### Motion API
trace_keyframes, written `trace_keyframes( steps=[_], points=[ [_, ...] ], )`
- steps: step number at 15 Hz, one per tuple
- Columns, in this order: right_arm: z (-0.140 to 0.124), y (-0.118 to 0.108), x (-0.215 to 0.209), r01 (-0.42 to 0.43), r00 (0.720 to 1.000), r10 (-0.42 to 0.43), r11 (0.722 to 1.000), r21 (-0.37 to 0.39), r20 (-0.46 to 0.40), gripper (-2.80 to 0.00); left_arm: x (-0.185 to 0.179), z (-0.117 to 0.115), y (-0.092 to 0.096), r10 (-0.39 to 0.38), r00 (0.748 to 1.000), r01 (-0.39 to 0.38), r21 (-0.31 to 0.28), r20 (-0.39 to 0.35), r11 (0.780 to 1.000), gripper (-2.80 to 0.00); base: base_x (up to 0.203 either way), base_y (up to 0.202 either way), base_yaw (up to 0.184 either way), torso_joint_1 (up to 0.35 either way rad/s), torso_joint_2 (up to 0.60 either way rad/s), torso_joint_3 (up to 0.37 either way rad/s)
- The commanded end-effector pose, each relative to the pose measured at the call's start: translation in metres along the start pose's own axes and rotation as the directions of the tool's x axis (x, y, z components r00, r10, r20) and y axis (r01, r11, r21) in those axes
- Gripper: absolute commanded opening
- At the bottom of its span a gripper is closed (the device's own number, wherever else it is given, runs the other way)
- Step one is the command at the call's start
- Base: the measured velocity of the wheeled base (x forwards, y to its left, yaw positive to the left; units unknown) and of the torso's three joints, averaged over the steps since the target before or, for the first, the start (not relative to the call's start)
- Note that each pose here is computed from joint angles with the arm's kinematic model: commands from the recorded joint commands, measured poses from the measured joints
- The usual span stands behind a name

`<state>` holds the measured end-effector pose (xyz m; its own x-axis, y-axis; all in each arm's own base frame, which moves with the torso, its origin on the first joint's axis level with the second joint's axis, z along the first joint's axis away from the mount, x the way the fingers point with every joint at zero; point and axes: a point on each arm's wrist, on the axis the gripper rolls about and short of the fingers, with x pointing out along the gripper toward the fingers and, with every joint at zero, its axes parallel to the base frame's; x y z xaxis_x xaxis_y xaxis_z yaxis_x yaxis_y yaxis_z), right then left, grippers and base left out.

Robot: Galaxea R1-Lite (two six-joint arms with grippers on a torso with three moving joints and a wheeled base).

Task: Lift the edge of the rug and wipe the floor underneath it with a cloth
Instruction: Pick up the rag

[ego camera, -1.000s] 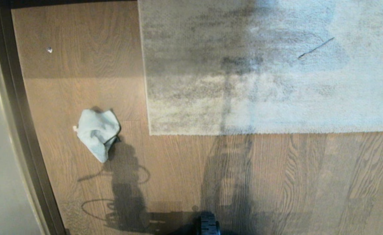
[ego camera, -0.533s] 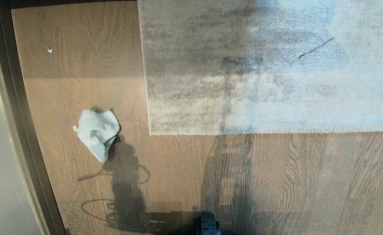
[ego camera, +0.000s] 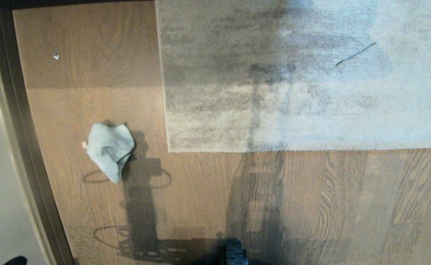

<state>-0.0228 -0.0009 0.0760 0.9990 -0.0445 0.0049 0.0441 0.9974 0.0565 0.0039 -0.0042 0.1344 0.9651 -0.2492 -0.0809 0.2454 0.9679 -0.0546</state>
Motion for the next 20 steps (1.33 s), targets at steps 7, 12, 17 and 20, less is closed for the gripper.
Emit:
trace_keyframes(
  steps=[7, 12, 17, 20],
  points=[
    [0.0, 0.0, 0.0, 0.0, 1.0, 0.0, 1.0, 0.0, 0.001, -2.8, 0.094, 0.067, 0.013, -0.013, 0.997, 0.012, 0.015, 0.076, 1.0, -2.8, 0.0, 0.0, 0.0, 0.0, 0.0, 0.0],
    [0.0, 0.0, 0.0, 0.0, 1.0, 0.0, 1.0, 0.0, 0.001, -2.8, 0.106, 0.079, 0.021, 0.052, 0.995, -0.054, 0.016, 0.082, 0.998, -2.8, 0.0, 0.0, 0.0, 0.0, 0.0, 0.0],
    [0.0, 0.0, 0.0, 0.0, 1.0, 0.0, 1.0, 0.0, 0.001, -2.8, 0.116, 0.078, 0.03, 0.134, 0.99, -0.134, 0.01, 0.051, 0.991, 0.0, 0.0, 0.0, 0.0, 0.0, 0.0, 0.0],
    [0.0, 0.0, 0.0, 0.0, 1.0, 0.0, 1.0, 0.0, 0.001, -2.8, 0.122, 0.076, 0.034, 0.152, 0.988, -0.153, 0.018, 0.029, 0.988, 0.0, 0.0, 0.0, 0.0, 0.0, 0.0, 0.0]
  ],
)
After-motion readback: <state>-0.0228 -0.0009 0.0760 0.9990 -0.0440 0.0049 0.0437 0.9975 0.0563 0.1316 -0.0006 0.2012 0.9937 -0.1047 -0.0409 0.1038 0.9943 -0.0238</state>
